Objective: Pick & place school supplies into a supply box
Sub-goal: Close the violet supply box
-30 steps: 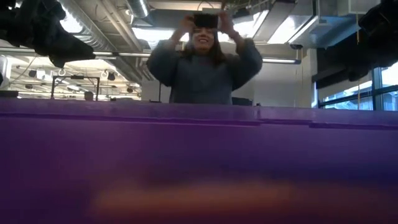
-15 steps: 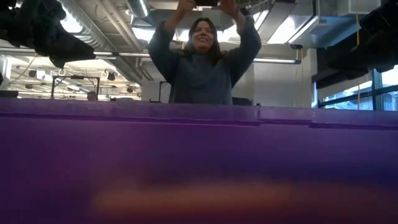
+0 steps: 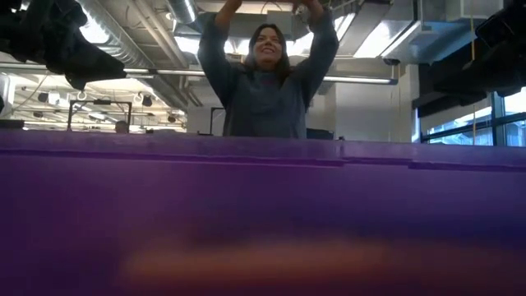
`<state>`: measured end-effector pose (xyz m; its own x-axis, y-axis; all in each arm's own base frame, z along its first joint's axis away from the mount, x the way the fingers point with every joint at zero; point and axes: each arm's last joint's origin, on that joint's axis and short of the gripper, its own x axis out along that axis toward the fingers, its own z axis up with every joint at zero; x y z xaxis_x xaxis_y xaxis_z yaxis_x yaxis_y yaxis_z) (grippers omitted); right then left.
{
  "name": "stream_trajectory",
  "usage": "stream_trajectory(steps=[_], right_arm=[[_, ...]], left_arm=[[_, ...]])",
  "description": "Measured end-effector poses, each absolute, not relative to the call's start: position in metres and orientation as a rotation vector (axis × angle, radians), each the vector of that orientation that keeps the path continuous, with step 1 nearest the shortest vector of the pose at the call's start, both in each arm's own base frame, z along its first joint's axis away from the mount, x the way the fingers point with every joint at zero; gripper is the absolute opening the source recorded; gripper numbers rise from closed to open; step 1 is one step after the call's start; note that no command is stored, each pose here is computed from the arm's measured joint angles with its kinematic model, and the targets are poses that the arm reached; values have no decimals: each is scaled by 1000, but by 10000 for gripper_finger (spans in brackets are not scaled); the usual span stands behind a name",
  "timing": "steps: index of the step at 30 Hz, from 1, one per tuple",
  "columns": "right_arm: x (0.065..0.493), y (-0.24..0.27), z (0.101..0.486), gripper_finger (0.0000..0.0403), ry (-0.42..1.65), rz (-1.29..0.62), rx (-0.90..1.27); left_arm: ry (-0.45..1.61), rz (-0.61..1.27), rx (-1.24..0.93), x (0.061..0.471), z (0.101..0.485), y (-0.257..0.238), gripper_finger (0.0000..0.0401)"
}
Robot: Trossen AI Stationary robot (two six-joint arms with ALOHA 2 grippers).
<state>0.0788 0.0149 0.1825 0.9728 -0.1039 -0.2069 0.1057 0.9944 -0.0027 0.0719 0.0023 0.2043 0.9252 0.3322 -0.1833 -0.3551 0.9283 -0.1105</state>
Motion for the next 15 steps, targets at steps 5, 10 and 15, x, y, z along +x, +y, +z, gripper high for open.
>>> stream_trajectory(steps=[5, 10, 15], right_arm=[[79, 15, 182, 87, 208, -106, 11], [79, 15, 182, 87, 208, -106, 12], [79, 15, 182, 87, 206, -109, 42]], left_arm=[[163, 354, -143, 72, 204, 2, 128], [163, 354, -143, 72, 204, 2, 128], [163, 354, -143, 72, 204, 2, 128]])
